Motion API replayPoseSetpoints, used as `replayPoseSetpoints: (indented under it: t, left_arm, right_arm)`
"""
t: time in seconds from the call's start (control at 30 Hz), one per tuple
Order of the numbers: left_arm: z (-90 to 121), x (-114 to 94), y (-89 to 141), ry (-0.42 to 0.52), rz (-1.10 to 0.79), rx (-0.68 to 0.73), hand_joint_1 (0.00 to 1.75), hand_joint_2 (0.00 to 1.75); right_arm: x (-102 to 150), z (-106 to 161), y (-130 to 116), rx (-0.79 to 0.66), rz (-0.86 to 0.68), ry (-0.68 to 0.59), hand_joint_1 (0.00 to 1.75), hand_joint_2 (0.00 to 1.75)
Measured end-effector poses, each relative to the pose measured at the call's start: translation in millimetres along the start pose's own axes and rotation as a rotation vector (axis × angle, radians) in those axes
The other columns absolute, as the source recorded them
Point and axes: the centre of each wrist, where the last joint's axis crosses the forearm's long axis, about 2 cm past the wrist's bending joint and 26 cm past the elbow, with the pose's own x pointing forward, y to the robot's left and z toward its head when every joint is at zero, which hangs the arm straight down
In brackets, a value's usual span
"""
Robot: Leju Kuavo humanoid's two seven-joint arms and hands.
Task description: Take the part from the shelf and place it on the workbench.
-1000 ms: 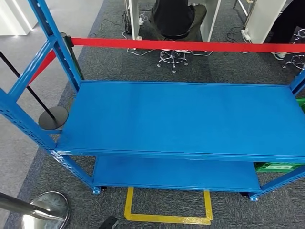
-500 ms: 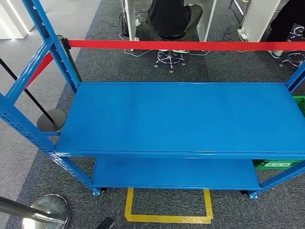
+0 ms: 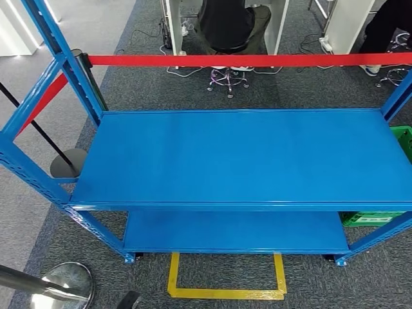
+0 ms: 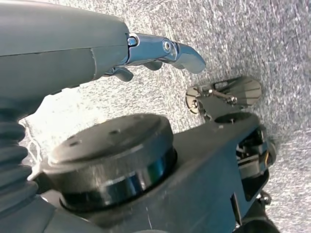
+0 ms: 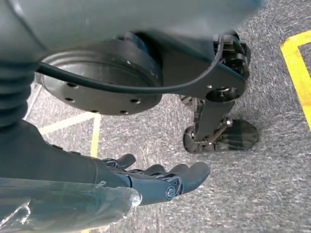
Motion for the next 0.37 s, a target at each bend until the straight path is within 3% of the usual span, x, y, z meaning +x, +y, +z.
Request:
replayPoseSetpoints:
  t: [0.37]
  left_arm:
    - [-1,-11,18,-0.019,0.042,0.027,0.0,0.0]
  right_arm:
    - [-2,-1,-7,-0.006,0.043,-0.037,0.0,0.0]
